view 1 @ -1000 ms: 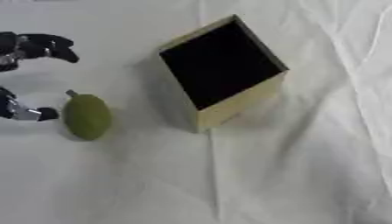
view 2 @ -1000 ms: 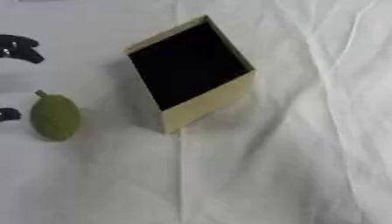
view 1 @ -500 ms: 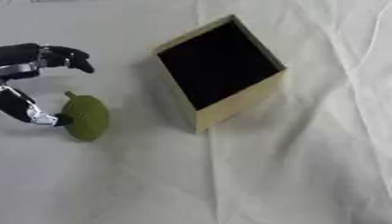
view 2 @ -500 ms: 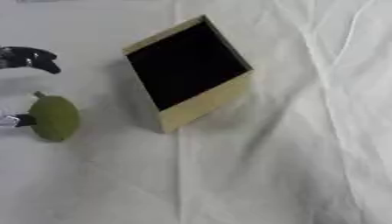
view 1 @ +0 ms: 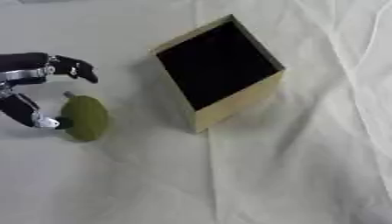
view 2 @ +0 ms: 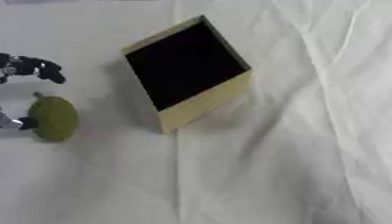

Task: Pick up objects on the table and place them in the box.

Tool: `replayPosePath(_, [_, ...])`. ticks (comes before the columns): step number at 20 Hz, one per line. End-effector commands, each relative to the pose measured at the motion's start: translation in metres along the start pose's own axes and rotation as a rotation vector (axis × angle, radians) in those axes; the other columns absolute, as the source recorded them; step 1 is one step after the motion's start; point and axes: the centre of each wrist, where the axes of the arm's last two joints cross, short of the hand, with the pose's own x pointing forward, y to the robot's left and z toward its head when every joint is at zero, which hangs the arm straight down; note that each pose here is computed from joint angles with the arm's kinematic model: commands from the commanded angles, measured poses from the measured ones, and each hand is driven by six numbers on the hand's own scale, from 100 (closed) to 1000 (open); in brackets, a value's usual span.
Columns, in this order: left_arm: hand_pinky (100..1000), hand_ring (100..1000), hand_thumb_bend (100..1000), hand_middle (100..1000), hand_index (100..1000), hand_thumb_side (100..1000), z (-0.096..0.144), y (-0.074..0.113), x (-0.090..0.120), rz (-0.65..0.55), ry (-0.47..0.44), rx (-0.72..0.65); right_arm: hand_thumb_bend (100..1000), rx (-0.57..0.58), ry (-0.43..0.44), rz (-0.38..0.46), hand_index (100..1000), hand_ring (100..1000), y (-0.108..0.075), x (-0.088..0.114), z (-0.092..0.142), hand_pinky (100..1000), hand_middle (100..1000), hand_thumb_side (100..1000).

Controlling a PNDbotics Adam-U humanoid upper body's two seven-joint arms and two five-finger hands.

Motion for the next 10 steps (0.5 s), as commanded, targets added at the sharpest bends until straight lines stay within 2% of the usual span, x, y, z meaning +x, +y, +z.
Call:
replayPosePath(1, [858,979,432,830,904,100,0.005,0.0,-0.006,-0.164,-0.094,-0.237,100,0.009,-0.031,0.0,753,865,-0.002,0.006,-0.006,851,643,414])
replayPosePath(6, [857,904,441,821,897,100,-0.001,-0.008,-0.01,-0.183,-0.06,-0.289,100,0.009,-0.03,-0.005,753,865,-0.001,0.006,-0.006,852,642,418])
replayPosePath(10, [856,881,450,813,889,100,-0.005,-0.014,-0.012,-0.19,-0.041,-0.32,100,0.007,-0.03,-0.007,753,865,-0.001,0.006,-0.006,853,641,419])
